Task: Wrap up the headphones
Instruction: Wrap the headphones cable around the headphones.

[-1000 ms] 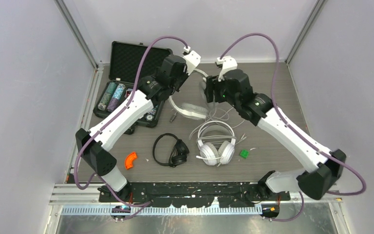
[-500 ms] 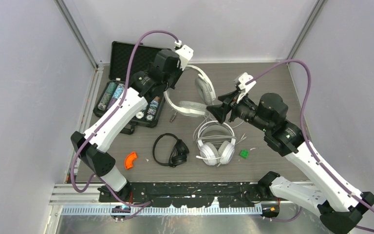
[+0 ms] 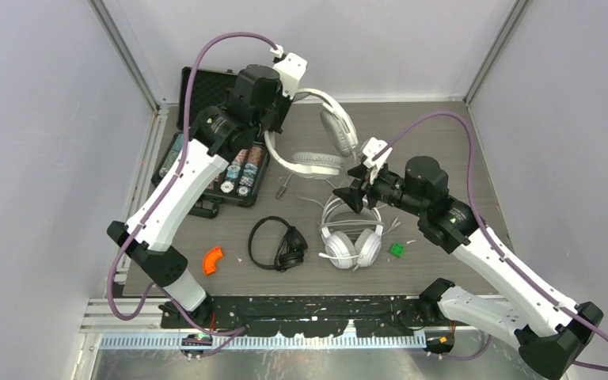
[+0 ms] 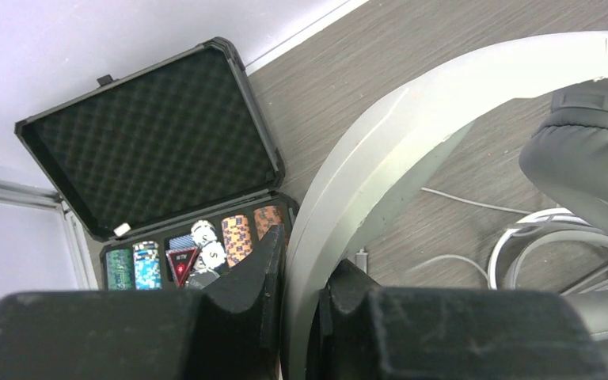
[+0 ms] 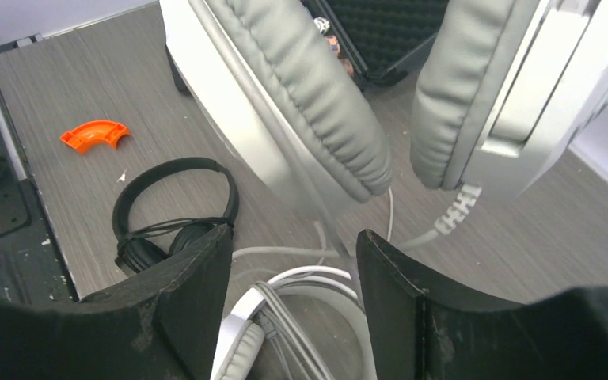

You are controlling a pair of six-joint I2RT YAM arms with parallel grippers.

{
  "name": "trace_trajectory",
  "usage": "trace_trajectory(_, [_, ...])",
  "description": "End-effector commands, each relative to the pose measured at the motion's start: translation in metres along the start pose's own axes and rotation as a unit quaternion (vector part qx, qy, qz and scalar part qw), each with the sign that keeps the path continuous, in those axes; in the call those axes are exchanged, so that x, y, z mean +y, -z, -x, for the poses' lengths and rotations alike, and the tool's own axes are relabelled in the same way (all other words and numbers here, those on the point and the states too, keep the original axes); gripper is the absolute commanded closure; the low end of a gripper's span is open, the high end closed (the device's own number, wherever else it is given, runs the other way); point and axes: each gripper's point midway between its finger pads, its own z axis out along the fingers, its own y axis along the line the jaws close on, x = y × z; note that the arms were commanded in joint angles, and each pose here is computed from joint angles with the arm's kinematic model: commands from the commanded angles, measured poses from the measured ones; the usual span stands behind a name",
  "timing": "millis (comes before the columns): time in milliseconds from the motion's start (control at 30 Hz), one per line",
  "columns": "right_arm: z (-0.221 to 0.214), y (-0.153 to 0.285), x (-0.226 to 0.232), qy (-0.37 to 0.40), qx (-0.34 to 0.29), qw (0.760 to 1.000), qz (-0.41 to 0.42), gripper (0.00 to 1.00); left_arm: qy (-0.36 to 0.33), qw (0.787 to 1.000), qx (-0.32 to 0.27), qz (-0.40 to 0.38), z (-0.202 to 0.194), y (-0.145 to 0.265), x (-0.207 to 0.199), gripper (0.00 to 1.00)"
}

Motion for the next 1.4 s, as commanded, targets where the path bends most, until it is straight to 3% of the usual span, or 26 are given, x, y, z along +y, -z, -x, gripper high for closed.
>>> trace_trajectory(0, [0.027, 0.003, -0.002, 0.054, -0.051, 0.997, -0.001, 0.38, 0.043, 0.998, -0.046, -0.017, 0.027, 0.014, 0.001, 1.0])
trace_trajectory(67, [0.029, 0.002, -0.003, 0.056, -0.057, 0.997, -0.001, 0.46, 0.044, 0.998, -0.045, -0.017, 0.027, 0.013, 0.0, 1.0])
trace_trajectory(167, [0.034, -0.001, -0.001, 0.051, -0.075, 0.996, 0.003, 0.68, 0.043, 0.998, -0.04, -0.016, 0.025, 0.01, -0.001, 1.0])
trace_trajectory(333, [0.032, -0.008, -0.005, 0.044, -0.086, 0.995, -0.007, 0.74, 0.045, 0.998, -0.035, -0.019, 0.021, 0.007, -0.004, 1.0])
trace_trajectory(467, [0.033, -0.01, -0.01, 0.036, -0.084, 0.996, -0.019, 0.99, 0.044, 0.998, -0.033, -0.018, 0.021, 0.005, -0.004, 1.0])
trace_trajectory(733, [0.082, 0.022, -0.048, -0.013, -0.179, 0.973, -0.146, 1.0, 0.034, 0.999, 0.007, 0.023, -0.006, -0.012, 0.019, 1.0])
trace_trajectory(900, [0.094, 0.05, -0.098, -0.049, -0.212, 0.931, -0.293, 1.0, 0.036, 0.998, 0.021, 0.039, -0.021, -0.019, 0.033, 1.0])
trace_trajectory(1100, [0.114, 0.113, -0.166, -0.076, -0.234, 0.846, -0.473, 1.0, 0.058, 0.995, 0.046, 0.062, -0.039, -0.029, 0.06, 1.0])
trace_trajectory(1367, [0.114, 0.191, -0.239, -0.086, -0.213, 0.745, -0.626, 1.0, 0.082, 0.991, 0.046, 0.098, -0.048, -0.021, 0.089, 1.0])
